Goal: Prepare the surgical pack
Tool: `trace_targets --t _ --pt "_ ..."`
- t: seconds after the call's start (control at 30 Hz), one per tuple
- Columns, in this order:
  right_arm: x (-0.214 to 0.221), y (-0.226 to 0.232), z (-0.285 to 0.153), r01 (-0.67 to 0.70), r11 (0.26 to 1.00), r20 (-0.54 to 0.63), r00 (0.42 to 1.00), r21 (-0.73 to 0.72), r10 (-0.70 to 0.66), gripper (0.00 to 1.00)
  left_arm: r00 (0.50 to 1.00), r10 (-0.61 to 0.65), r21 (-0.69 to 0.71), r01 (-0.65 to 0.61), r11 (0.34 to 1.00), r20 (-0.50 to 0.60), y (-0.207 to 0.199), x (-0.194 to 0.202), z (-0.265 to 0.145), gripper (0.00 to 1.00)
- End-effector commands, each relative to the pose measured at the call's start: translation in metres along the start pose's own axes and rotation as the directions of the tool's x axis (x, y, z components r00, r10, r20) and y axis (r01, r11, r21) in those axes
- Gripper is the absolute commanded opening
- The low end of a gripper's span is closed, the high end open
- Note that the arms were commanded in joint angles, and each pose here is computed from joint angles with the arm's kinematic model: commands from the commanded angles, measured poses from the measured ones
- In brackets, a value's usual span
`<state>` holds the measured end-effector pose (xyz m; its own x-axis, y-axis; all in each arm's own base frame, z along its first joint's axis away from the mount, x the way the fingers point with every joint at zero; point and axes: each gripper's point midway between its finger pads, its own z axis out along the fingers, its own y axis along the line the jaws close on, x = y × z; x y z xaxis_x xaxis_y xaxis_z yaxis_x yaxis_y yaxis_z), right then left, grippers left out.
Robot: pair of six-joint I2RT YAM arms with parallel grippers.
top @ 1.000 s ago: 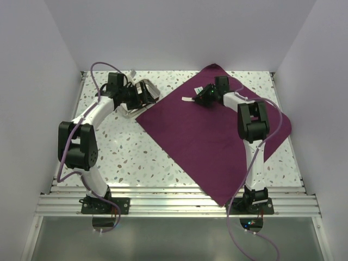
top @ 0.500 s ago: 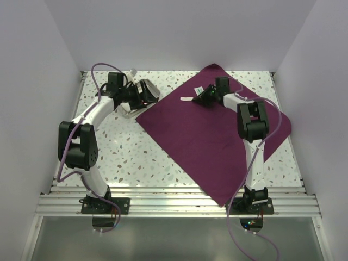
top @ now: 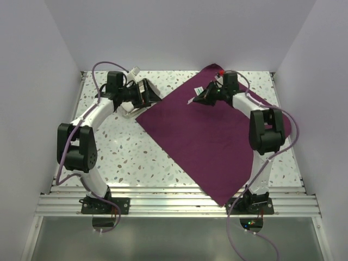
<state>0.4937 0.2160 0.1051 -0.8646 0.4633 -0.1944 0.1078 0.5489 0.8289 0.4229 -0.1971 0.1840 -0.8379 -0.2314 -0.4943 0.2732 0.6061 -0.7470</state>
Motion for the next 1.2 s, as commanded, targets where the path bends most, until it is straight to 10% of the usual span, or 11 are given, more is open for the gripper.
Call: trace_targets --t 0.0,0.67,0.87,1.17 --pt "0.038 0.068 -0.05 0.186 0.969 -0.073 0.977 -0.159 -0.2 0.0 0.985 0.167 0.163 -0.171 0.972 0.036 -0.048 -0.002 -0.017 1.0" --pt "0.229 0.132 -0.203 0.242 0.897 -0.319 0.873 -0.371 -0.368 0.0 0.845 0.531 0.633 -0.444 0.634 0.061 -0.173 0.116 -0.075 1.0" --pt "0.229 0.082 -0.193 0.258 0.959 -0.33 0.901 -0.117 -0.283 0.0 0.883 0.469 0.375 -0.432 0.82 -0.008 -0.136 0.121 -0.044 1.0" --pt "0.237 -0.039 -0.159 0.337 0.88 -0.433 0.884 0.334 -0.175 0.41 0.966 0.254 0.108 -0.249 0.962 -0.037 -0.095 0.119 -0.036 1.0"
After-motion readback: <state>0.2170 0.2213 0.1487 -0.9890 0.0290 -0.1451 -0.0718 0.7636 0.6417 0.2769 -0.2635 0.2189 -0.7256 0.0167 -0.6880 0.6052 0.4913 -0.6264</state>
